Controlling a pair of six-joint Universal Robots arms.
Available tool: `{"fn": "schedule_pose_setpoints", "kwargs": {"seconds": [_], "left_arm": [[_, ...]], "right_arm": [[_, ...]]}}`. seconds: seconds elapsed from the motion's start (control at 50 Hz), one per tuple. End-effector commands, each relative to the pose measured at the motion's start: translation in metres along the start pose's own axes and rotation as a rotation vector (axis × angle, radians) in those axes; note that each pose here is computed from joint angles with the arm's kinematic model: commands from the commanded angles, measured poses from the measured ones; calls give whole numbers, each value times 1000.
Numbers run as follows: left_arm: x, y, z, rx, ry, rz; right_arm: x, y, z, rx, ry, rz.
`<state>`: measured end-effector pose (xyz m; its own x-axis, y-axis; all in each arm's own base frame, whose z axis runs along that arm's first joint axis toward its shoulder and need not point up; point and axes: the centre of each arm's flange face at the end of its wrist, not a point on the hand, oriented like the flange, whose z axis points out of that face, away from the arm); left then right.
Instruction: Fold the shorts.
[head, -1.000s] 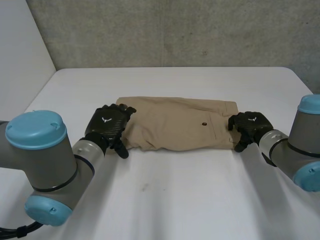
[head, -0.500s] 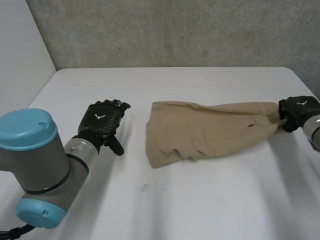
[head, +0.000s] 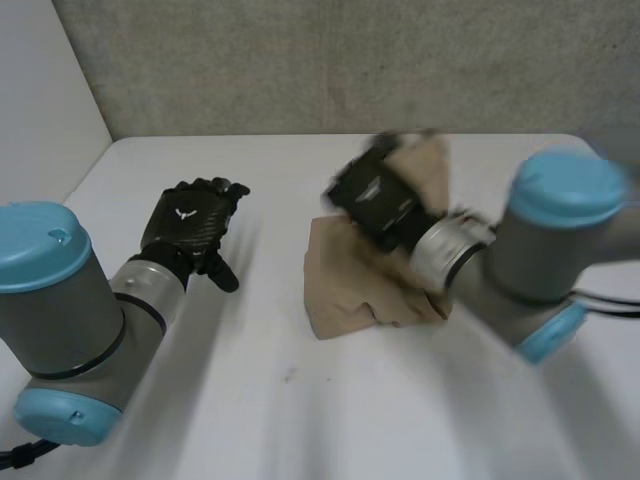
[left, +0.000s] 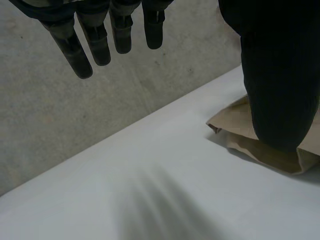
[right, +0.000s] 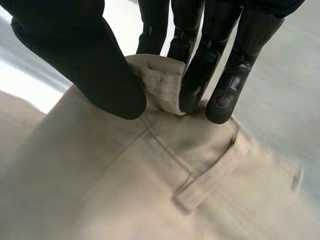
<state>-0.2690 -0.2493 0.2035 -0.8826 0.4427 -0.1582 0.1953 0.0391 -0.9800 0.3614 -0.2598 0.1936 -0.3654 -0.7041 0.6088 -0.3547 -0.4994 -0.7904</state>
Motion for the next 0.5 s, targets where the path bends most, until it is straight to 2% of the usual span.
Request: {"fn": "schedule_pose_setpoints", "kwargs": {"seconds": [0.02,0.1,0.18,0.26,0.3,0.38,0.5], "left_arm": [[-4,-10,6,34,-11,-1],[-6,-22,14,75,-19,0],[-6,-37,26,126,-21,-1],[6,-45,43,159,5,-1],[24,-49,51,181,45,-7],[50,-43,65,168,92,-32],[83,-9,76,40,131,-56]], "right_arm": [[-68,12,-5,-22,-256,74],[-58,0,-7,-21,-233,82],[-28,-18,-9,-13,-131,115],[18,-27,-15,-32,47,266],[45,-30,-19,-35,163,378],[69,-11,-18,-67,261,519],[67,32,-14,-213,251,581]]}}
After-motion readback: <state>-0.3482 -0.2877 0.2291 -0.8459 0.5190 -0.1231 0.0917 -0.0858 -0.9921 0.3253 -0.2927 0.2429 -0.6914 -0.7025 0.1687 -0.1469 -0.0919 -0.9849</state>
